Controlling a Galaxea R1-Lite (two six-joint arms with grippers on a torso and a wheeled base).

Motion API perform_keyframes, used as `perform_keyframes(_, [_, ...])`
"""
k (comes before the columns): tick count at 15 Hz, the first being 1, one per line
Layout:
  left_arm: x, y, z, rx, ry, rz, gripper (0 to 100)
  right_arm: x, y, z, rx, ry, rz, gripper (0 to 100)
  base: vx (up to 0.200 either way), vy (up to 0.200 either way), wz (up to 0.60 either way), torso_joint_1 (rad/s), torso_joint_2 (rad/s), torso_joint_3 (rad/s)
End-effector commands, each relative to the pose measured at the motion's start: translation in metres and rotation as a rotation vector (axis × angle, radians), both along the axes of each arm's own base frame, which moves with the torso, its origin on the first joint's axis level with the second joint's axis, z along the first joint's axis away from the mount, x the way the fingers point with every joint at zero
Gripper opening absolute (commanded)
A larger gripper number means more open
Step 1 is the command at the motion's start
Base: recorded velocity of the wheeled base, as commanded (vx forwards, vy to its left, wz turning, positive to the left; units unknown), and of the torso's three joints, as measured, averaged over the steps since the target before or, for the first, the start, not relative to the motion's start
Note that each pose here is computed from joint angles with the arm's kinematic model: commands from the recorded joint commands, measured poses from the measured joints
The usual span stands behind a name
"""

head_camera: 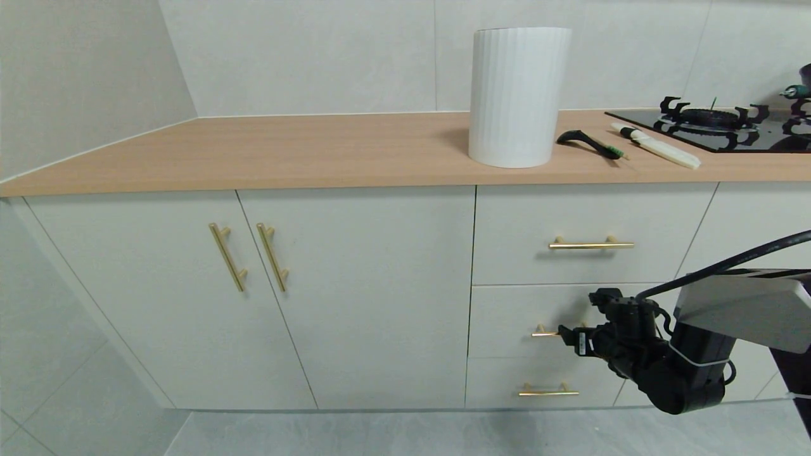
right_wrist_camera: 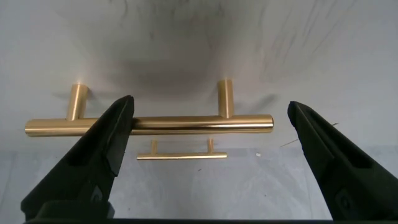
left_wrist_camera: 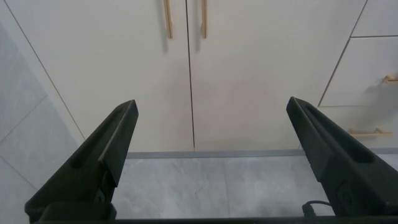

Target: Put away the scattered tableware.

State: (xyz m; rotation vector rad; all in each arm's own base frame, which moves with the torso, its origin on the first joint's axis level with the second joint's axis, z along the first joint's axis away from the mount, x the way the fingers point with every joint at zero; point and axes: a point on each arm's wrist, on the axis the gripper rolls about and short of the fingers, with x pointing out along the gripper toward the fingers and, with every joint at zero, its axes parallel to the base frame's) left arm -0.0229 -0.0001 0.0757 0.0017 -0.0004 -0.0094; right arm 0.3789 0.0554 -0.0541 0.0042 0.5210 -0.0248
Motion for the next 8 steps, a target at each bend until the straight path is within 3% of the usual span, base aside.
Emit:
perform_keyframes(1, [0.000, 0.000, 0.000, 0.000, 0.002, 0.000, 100, -0.004, 0.000, -0.006, -0.016, 0.035, 0.007, 100, 0.000, 0.000, 0.00, 0.000, 0.00, 0.000])
perform_keyframes(8, [0.000, 0.000, 0.000, 0.000, 0.000, 0.000, 100, -0.022, 0.000, -0.011, -0.059, 0.102, 0.036, 100, 0.000, 0.000, 0.00, 0.000, 0.00, 0.000])
